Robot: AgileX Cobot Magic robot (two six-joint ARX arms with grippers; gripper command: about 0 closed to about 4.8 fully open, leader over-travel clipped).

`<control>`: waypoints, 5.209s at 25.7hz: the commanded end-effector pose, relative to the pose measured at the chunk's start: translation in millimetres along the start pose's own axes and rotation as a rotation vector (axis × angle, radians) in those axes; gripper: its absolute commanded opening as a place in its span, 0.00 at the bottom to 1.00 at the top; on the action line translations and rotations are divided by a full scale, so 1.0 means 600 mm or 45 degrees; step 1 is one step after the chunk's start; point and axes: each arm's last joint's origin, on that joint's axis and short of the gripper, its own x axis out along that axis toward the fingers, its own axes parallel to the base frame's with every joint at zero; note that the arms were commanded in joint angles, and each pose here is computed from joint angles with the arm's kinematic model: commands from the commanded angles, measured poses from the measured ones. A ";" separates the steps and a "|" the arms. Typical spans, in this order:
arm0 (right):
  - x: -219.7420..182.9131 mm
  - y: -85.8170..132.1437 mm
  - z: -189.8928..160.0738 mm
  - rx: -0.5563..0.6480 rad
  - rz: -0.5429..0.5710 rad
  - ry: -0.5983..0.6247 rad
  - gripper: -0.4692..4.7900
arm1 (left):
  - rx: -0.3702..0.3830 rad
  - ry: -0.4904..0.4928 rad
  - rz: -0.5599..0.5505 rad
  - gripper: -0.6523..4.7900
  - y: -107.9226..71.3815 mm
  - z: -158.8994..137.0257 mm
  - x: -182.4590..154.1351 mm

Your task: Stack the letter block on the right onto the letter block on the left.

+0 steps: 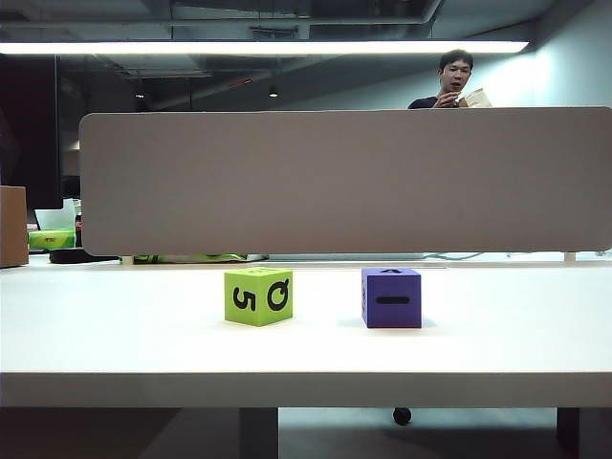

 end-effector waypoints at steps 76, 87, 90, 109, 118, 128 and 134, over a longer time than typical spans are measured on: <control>0.467 0.345 0.116 -0.293 0.389 1.542 0.64 | -0.377 0.719 -0.816 0.11 -0.036 0.159 0.138; 0.450 0.396 0.248 -0.279 0.514 1.360 0.51 | -0.363 0.685 -0.814 0.11 -0.036 0.165 0.139; 0.440 0.438 0.253 -0.299 0.595 1.268 0.51 | -0.366 0.665 -0.806 0.11 -0.031 0.171 0.133; 0.442 0.473 0.227 -0.767 0.734 1.215 0.59 | -0.283 0.510 -0.779 0.11 -0.032 0.202 0.100; 0.443 0.497 0.224 -0.844 0.863 1.101 0.60 | -0.283 0.510 -0.779 0.11 -0.032 0.202 0.100; 0.436 0.509 0.193 -0.919 0.895 1.201 0.60 | -0.261 0.502 -0.754 0.11 -0.030 0.202 0.100; 0.436 0.507 0.189 -0.936 0.887 1.225 0.60 | -0.260 0.501 -0.743 0.11 -0.029 0.202 0.101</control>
